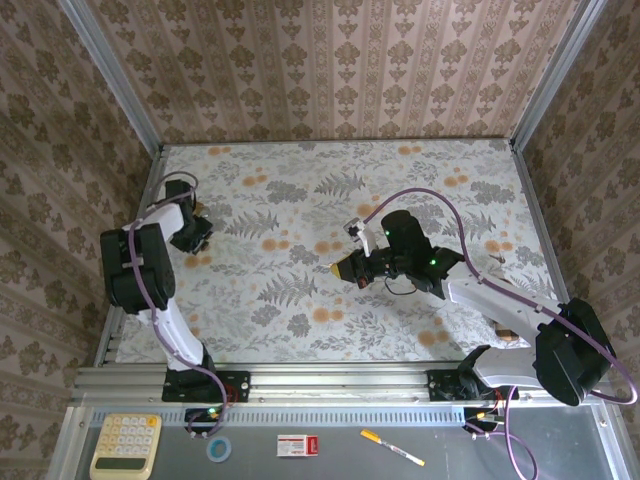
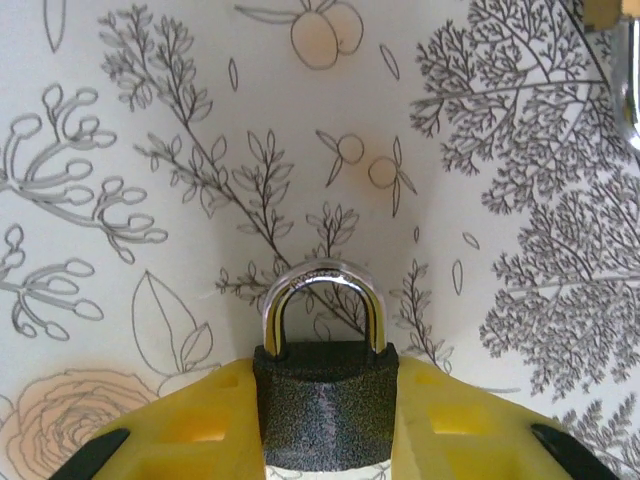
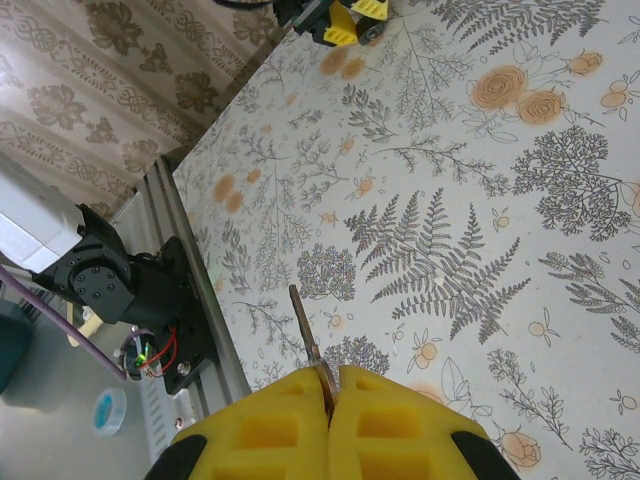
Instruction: Unlock with the key
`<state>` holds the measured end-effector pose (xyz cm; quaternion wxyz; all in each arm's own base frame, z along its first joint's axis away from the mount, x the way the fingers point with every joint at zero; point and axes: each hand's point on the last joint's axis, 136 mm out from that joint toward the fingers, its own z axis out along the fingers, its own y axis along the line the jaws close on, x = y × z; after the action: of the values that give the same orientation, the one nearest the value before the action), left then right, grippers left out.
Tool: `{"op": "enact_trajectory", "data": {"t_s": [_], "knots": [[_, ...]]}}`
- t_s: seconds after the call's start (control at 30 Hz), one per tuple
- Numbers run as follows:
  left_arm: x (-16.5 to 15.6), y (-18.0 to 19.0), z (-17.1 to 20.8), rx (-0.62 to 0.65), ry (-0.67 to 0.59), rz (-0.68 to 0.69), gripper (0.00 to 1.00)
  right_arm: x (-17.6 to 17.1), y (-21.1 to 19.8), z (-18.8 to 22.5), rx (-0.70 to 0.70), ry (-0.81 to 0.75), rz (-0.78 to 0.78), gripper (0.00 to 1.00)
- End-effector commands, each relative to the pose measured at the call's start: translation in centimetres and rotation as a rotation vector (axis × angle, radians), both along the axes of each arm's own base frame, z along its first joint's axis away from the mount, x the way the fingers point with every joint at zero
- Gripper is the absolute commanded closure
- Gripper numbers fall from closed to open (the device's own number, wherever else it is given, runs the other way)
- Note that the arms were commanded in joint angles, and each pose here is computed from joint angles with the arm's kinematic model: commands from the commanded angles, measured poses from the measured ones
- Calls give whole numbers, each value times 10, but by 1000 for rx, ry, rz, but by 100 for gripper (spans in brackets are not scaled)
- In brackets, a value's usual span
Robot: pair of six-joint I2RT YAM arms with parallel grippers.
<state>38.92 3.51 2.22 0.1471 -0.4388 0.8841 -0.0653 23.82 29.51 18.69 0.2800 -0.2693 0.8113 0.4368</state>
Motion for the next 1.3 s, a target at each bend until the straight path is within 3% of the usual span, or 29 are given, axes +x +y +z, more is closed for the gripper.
{"op": "enact_trajectory", "data": {"t_s": [0.0,0.2,0.43,0.7,0.87,1.27], "knots": [[-1,-60,-7,-280,-106,-48,87,6,7,12,22,-8,-11,100],[-5,-89,39,-513,-394,42,88,17,14,12,4,-8,-15,100],[-39,-117,101,-638,-572,67,91,24,37,-2,-62,-18,17,100],[-87,-136,132,-675,-589,100,93,25,77,-16,-194,-80,118,100],[-106,-139,141,-647,-597,111,93,22,101,-14,-196,-96,177,100],[-119,-151,138,-649,-575,122,94,54,127,-16,-116,-126,14,100]]}}
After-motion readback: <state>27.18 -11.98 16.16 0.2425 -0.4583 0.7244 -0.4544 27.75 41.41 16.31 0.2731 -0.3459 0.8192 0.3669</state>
